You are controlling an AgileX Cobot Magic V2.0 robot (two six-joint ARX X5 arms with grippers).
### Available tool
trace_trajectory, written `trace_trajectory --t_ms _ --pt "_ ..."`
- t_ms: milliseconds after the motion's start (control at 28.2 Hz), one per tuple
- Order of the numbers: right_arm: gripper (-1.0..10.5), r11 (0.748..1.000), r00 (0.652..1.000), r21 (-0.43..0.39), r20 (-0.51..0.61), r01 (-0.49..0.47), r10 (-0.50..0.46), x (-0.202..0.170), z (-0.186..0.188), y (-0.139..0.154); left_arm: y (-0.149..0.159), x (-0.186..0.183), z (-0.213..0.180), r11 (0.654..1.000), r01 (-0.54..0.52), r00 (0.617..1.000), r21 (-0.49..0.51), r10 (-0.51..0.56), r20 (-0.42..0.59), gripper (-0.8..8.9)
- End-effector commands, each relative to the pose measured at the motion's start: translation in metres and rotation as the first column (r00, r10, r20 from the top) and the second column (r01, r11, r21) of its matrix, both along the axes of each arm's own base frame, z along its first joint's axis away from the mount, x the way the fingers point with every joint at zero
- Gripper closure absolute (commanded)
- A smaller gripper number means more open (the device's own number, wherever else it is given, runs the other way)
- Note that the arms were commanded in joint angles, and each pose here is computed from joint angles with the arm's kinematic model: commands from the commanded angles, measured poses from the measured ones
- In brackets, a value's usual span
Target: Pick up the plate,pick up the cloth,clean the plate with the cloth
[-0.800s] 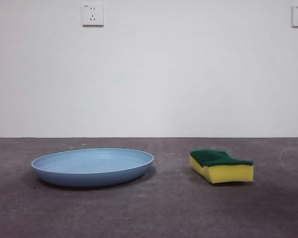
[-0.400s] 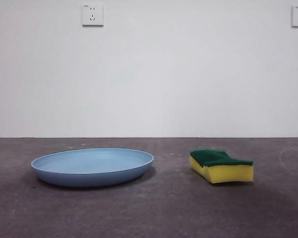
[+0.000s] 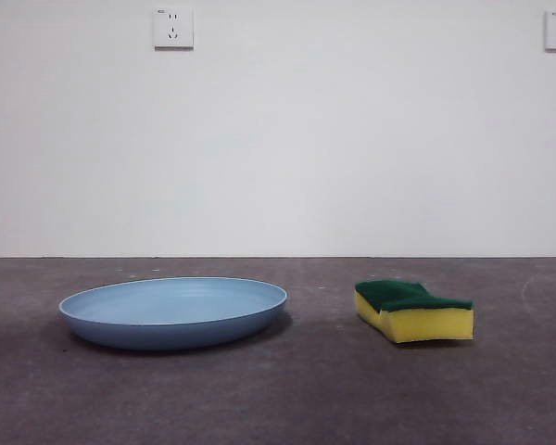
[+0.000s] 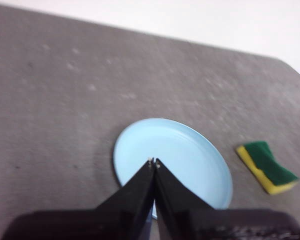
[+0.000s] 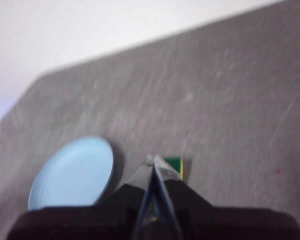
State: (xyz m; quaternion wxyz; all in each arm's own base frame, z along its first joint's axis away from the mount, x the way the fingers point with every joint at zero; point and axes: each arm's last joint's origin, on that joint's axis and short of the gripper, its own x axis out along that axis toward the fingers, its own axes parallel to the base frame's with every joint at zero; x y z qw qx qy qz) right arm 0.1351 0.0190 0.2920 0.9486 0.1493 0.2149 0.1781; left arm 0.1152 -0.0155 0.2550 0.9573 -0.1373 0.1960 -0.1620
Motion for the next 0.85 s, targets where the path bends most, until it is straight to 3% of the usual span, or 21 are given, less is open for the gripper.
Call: trace_trajectory --t_ms 35,212,354,496,602,850 --pt "9.5 0.992 0.994 -0.085 -0.074 -0.091 0.085 0.013 0.009 0.002 -0.002 0.01 0.013 0.997 0.069 0.996 0.017 -0.068 -0.053 8.21" --pt "9.5 0.968 0.937 -0.118 -0.303 -0.219 0.175 0.033 0.013 0.005 -0.005 0.031 0.027 0.984 0.175 0.971 0.021 -0.169 -0.17 8.18" --pt "9.3 0.96 0.902 -0.124 -0.389 -0.252 0.186 0.046 0.007 0.006 -0.007 0.046 0.027 0.977 0.213 0.951 -0.014 -0.211 -0.227 8.18" --pt "7.1 0.96 0.885 -0.118 -0.428 -0.256 0.183 0.055 0.0 0.006 -0.008 0.057 0.02 0.973 0.226 0.937 -0.037 -0.228 -0.264 7.96" --pt "5.7 0.96 0.883 -0.118 -0.432 -0.255 0.181 0.056 -0.001 0.006 -0.01 0.065 0.013 0.974 0.222 0.925 -0.049 -0.226 -0.306 4.39" --pt "5.7 0.96 0.884 -0.116 -0.432 -0.253 0.181 0.056 -0.001 0.006 -0.016 0.098 -0.008 0.976 0.21 0.908 -0.06 -0.217 -0.357 4.42"
